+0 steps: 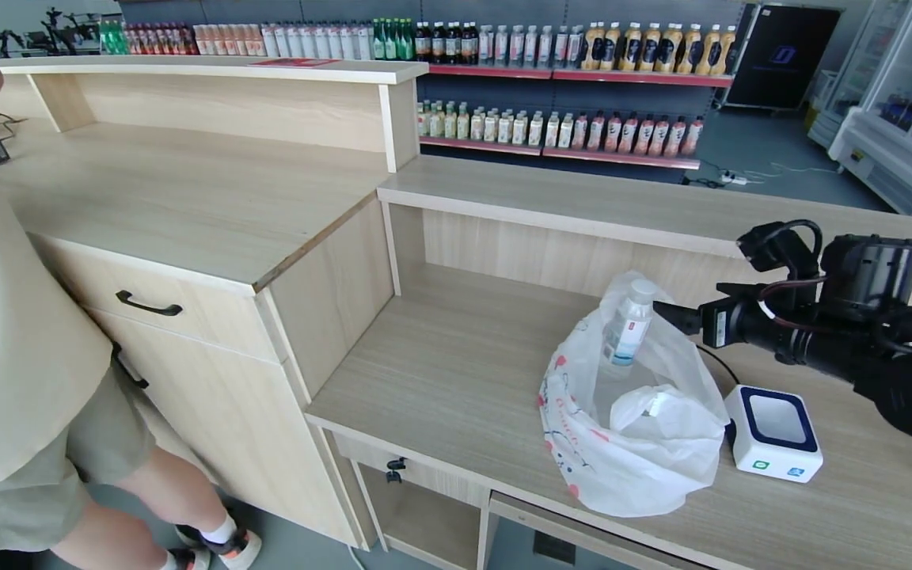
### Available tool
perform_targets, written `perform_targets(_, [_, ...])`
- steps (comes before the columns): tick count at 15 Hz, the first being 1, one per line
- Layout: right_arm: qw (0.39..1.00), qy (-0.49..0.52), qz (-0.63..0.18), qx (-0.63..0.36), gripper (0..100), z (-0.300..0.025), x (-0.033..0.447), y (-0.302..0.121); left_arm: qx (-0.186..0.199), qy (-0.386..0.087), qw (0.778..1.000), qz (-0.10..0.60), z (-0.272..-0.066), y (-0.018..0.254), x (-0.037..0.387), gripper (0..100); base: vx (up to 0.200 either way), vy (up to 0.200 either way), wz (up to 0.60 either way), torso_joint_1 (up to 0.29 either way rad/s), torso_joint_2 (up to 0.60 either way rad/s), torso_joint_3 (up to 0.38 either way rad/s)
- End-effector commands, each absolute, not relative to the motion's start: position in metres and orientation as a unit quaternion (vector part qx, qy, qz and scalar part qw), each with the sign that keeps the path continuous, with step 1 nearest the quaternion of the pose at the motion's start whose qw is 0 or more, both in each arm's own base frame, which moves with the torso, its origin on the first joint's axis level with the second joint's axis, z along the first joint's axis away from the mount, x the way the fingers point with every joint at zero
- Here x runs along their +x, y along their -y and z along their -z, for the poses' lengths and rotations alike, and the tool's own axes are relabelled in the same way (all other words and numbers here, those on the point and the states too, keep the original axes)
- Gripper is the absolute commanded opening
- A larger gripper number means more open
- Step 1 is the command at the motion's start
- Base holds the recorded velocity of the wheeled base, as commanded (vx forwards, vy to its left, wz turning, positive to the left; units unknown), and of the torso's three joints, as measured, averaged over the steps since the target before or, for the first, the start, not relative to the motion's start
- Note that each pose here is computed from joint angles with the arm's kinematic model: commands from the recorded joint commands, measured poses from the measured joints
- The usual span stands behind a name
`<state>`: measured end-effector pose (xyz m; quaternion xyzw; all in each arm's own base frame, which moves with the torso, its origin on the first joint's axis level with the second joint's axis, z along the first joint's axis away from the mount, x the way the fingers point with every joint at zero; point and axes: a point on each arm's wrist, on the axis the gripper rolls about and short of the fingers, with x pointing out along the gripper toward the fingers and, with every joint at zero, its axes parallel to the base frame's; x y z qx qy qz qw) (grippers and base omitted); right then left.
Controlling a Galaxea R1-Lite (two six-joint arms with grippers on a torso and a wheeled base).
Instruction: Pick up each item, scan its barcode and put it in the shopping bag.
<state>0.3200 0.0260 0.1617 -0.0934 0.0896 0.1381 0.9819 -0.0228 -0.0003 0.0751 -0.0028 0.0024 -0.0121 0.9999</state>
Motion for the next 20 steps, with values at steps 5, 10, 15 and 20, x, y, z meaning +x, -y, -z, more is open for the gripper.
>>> perform_targets(5, [0.969,-0.160,-0.040,-0.185,100,-0.205,0.154,0.020,-0.003,-0.003,1.000,0.012,-0.075,0.000,-0.023,100,0.000,0.000,-0.24,0.000,0.00,0.001])
perform_targets(10, [0.969,-0.183,0.052,-0.157,100,-0.205,0.145,0.042,-0.003,-0.003,1.000,0.012,-0.075,0.000,-0.023,100,0.000,0.000,-0.60,0.004,0.00,0.002])
perform_targets(15, [0.938,-0.251,0.211,-0.110,100,-0.195,0.151,0.097,-0.003,-0.003,1.000,0.012,-0.075,0.000,-0.023,100,0.000,0.000,-0.48,0.001,0.00,0.001])
perform_targets(20, [0.941,-0.269,0.172,-0.111,100,-0.163,0.208,0.158,-0.003,-0.003,1.000,0.012,-0.075,0.000,-0.023,100,0.000,0.000,0.00,0.000,0.00,0.000])
